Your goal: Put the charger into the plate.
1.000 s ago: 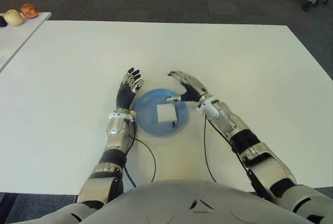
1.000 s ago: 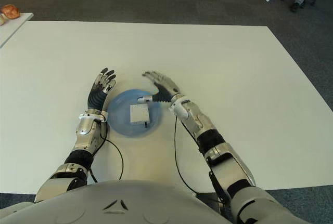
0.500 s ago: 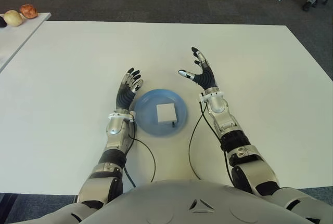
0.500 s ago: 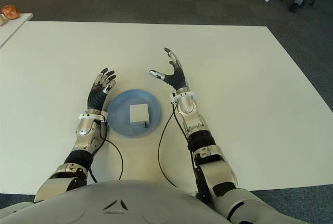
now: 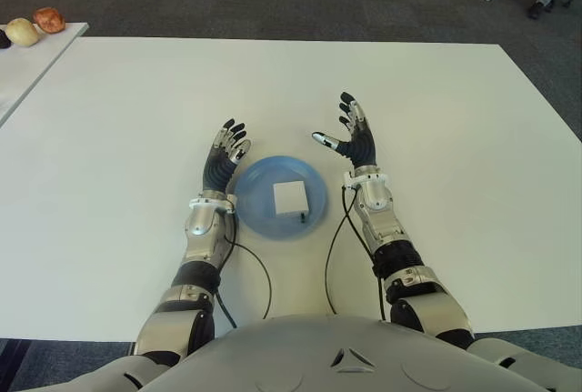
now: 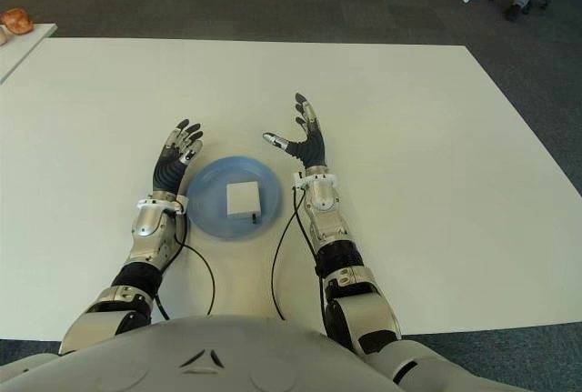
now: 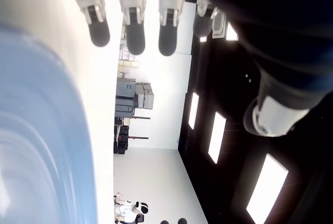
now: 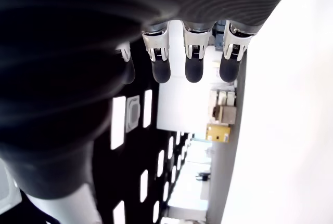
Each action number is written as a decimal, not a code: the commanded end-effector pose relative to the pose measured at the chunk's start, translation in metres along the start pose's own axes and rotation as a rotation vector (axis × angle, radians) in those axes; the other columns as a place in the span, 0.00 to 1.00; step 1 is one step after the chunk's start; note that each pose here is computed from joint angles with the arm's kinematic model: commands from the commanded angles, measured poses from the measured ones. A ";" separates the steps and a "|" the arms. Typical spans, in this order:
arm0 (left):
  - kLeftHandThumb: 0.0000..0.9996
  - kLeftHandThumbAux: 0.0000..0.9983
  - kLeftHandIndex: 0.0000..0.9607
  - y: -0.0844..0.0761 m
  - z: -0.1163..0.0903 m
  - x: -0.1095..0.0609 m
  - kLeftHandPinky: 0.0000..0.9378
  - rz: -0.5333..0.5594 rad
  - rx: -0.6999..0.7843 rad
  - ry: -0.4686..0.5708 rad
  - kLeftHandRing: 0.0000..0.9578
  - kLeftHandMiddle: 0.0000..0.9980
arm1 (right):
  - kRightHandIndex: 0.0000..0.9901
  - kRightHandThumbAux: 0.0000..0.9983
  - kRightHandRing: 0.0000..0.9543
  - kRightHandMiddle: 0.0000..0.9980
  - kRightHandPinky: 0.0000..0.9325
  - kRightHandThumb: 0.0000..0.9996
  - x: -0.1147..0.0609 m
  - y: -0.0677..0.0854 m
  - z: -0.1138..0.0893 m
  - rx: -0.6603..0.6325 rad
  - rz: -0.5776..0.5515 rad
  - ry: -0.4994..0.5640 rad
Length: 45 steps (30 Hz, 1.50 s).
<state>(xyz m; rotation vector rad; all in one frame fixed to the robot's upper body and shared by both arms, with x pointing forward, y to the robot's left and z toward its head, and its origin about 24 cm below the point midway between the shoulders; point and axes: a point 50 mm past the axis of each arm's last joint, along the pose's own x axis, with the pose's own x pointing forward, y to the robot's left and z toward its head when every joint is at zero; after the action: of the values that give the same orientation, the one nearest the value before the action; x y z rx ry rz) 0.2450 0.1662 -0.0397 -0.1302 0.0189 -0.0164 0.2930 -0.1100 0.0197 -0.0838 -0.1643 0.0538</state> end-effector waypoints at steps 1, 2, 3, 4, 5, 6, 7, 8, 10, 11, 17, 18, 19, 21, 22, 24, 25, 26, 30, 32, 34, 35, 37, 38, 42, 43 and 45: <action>0.01 0.55 0.07 0.012 -0.035 -0.032 0.14 0.043 -0.017 0.197 0.15 0.16 | 0.11 0.87 0.09 0.11 0.13 0.07 -0.004 0.000 -0.014 0.056 -0.018 0.058; 0.01 0.55 0.07 0.012 -0.035 -0.032 0.14 0.044 -0.015 0.197 0.15 0.16 | 0.12 0.88 0.09 0.12 0.13 0.07 -0.005 0.000 -0.016 0.069 -0.018 0.068; 0.01 0.55 0.07 0.012 -0.035 -0.032 0.15 0.044 -0.015 0.197 0.15 0.16 | 0.12 0.88 0.10 0.12 0.14 0.07 -0.006 0.000 -0.018 0.076 -0.018 0.073; 0.01 0.55 0.07 0.013 -0.035 -0.032 0.15 0.045 -0.013 0.197 0.15 0.17 | 0.13 0.89 0.11 0.13 0.15 0.07 -0.006 0.001 -0.019 0.085 -0.016 0.075; 0.01 0.55 0.08 0.013 -0.035 -0.032 0.15 0.045 -0.013 0.197 0.15 0.17 | 0.13 0.89 0.11 0.14 0.16 0.07 -0.007 0.001 -0.019 0.090 -0.014 0.075; 0.01 0.56 0.08 0.013 -0.035 -0.032 0.15 0.045 -0.012 0.197 0.16 0.17 | 0.13 0.89 0.11 0.14 0.16 0.07 -0.007 0.002 -0.020 0.097 -0.011 0.077; 0.01 0.56 0.08 0.014 -0.035 -0.032 0.15 0.045 -0.011 0.197 0.16 0.17 | 0.14 0.89 0.12 0.14 0.16 0.07 -0.008 0.003 -0.021 0.102 -0.008 0.077; 0.00 0.56 0.08 0.014 -0.035 -0.033 0.15 0.046 -0.010 0.197 0.16 0.17 | 0.14 0.89 0.12 0.14 0.16 0.07 -0.013 0.004 -0.025 0.109 -0.001 0.090; 0.00 0.56 0.08 0.015 -0.035 -0.033 0.15 0.047 -0.006 0.196 0.16 0.17 | 0.15 0.89 0.13 0.15 0.16 0.06 -0.023 0.005 -0.036 0.122 0.007 0.125; 0.00 0.56 0.08 0.016 -0.035 -0.033 0.16 0.047 -0.005 0.195 0.16 0.17 | 0.16 0.88 0.13 0.15 0.16 0.05 -0.028 0.006 -0.041 0.127 0.009 0.141; 0.00 0.56 0.08 0.018 -0.034 -0.034 0.14 0.046 0.002 0.191 0.16 0.17 | 0.17 0.89 0.14 0.17 0.16 0.02 -0.037 0.005 -0.055 0.144 0.018 0.207; 0.00 0.56 0.08 0.018 -0.034 -0.034 0.13 0.047 0.003 0.191 0.15 0.17 | 0.17 0.89 0.14 0.17 0.16 0.01 -0.037 0.005 -0.056 0.146 0.021 0.211; 0.00 0.56 0.08 0.018 -0.034 -0.034 0.13 0.047 0.003 0.191 0.15 0.17 | 0.17 0.89 0.14 0.17 0.16 0.01 -0.036 0.005 -0.056 0.148 0.023 0.214; 0.00 0.56 0.08 0.019 -0.035 -0.034 0.13 0.050 0.004 0.193 0.15 0.17 | 0.17 0.89 0.14 0.17 0.16 0.01 -0.036 0.005 -0.057 0.152 0.027 0.220; 0.00 0.56 0.08 0.020 -0.035 -0.034 0.13 0.053 0.005 0.195 0.15 0.16 | 0.17 0.89 0.14 0.17 0.16 0.00 -0.036 0.005 -0.058 0.155 0.030 0.228; 0.00 0.56 0.08 0.021 -0.035 -0.034 0.14 0.056 0.009 0.196 0.15 0.16 | 0.16 0.89 0.14 0.16 0.16 0.00 -0.036 0.005 -0.060 0.161 0.033 0.240; 0.00 0.56 0.08 0.021 -0.035 -0.034 0.13 0.057 0.010 0.195 0.15 0.16 | 0.16 0.88 0.14 0.16 0.16 0.00 -0.037 0.005 -0.060 0.163 0.033 0.245; 0.00 0.56 0.08 0.021 -0.035 -0.034 0.13 0.057 0.012 0.195 0.15 0.16 | 0.15 0.88 0.14 0.16 0.16 0.00 -0.037 0.005 -0.061 0.165 0.033 0.250; 0.00 0.56 0.07 0.023 -0.034 -0.035 0.12 0.057 0.016 0.195 0.14 0.16 | 0.13 0.86 0.13 0.15 0.14 0.00 -0.038 0.005 -0.064 0.168 0.033 0.280; 0.00 0.56 0.07 0.023 -0.034 -0.035 0.13 0.058 0.016 0.196 0.14 0.16 | 0.12 0.83 0.13 0.14 0.13 0.00 -0.039 0.004 -0.066 0.166 0.034 0.296; 0.00 0.56 0.07 0.024 -0.034 -0.034 0.13 0.059 0.016 0.199 0.14 0.16 | 0.11 0.82 0.12 0.14 0.13 0.00 -0.040 0.003 -0.068 0.163 0.036 0.312; 0.00 0.56 0.06 0.025 -0.034 -0.034 0.13 0.060 0.016 0.200 0.14 0.15 | 0.11 0.80 0.12 0.14 0.13 0.00 -0.040 0.003 -0.069 0.161 0.037 0.319; 0.00 0.56 0.06 0.026 -0.034 -0.034 0.12 0.062 0.017 0.204 0.14 0.15 | 0.10 0.78 0.11 0.13 0.12 0.01 -0.041 0.003 -0.071 0.156 0.041 0.338; 0.00 0.56 0.06 0.027 -0.034 -0.034 0.12 0.063 0.018 0.206 0.14 0.15 | 0.09 0.77 0.11 0.12 0.12 0.01 -0.042 0.002 -0.072 0.154 0.042 0.347; 0.00 0.57 0.05 0.029 -0.034 -0.035 0.13 0.067 0.018 0.206 0.14 0.15 | 0.08 0.74 0.10 0.11 0.11 0.02 -0.043 0.003 -0.074 0.149 0.044 0.366; 0.00 0.57 0.05 0.029 -0.033 -0.034 0.13 0.067 0.020 0.205 0.14 0.15 | 0.08 0.72 0.10 0.11 0.11 0.03 -0.043 0.003 -0.075 0.148 0.044 0.374; 0.00 0.57 0.05 0.029 -0.033 -0.034 0.13 0.068 0.023 0.204 0.14 0.15 | 0.08 0.70 0.09 0.11 0.11 0.04 -0.043 0.002 -0.076 0.147 0.043 0.384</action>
<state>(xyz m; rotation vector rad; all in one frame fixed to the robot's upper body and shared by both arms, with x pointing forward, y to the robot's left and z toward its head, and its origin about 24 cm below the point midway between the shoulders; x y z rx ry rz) 0.2420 0.1869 -0.0405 -0.0740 0.0236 0.0024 0.2873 -0.1107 -0.0281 0.0457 0.0312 0.1155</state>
